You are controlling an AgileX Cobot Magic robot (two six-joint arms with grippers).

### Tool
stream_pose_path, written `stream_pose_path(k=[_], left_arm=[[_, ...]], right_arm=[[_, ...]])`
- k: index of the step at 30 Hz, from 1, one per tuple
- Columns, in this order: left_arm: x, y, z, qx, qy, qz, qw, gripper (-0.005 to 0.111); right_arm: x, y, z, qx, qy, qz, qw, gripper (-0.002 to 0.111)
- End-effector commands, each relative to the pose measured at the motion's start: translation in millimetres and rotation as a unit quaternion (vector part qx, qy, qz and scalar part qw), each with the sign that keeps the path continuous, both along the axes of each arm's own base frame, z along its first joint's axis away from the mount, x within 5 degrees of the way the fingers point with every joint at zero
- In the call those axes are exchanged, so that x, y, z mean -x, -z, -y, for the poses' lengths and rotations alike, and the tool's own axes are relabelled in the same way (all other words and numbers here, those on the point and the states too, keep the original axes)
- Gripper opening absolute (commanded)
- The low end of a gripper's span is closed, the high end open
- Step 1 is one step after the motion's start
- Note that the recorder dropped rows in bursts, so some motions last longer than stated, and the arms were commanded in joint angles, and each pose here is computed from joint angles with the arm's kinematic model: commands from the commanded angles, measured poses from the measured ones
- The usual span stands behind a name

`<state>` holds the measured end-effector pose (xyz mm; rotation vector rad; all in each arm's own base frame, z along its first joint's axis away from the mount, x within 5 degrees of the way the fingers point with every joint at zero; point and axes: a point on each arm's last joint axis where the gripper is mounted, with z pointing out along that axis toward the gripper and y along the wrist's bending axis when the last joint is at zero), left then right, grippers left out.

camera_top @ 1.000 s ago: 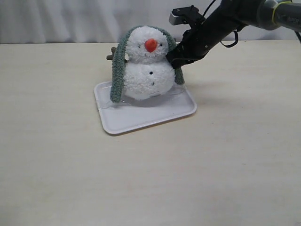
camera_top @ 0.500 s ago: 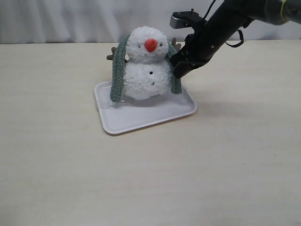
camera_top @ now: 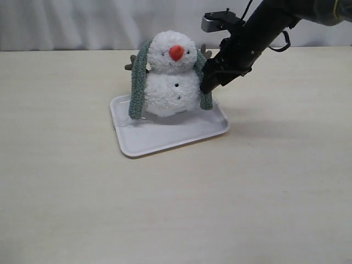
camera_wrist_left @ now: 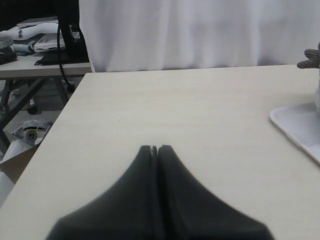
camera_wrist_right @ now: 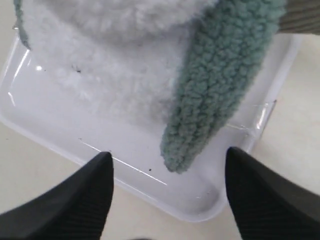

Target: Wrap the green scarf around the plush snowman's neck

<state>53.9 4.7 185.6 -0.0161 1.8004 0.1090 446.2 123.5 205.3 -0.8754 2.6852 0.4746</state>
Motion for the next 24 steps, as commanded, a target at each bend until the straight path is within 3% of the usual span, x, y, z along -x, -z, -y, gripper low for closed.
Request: stream_pose_path(k=[1,7,11,17,24], left_arm=[[0,0,0,-0.001,0.001,0.005,1.0,0.0],[0,0,0,-0.001,0.001,0.005,1.0,0.0],[0,0,0,-0.001,0.001,0.005,1.0,0.0],[0,0,0,-0.001,0.001,0.005,1.0,0.0],[0,0,0,-0.001,0.001,0.005,1.0,0.0]], right_arm=[[-13,7,4,0.014,0.064,0.033,0.997,0.063],[-13,22,-10,-0.056,0.034,0.002,0.998,0.061],[-13,29,-6,-0.034,0.038,-0.007,0.999,0.043],[-7,30,-6,-0.026,0.02,-0.033,0.999,0.004],[6,3,-5,-0.028,-0.002,-0.048,0.998,0.004]])
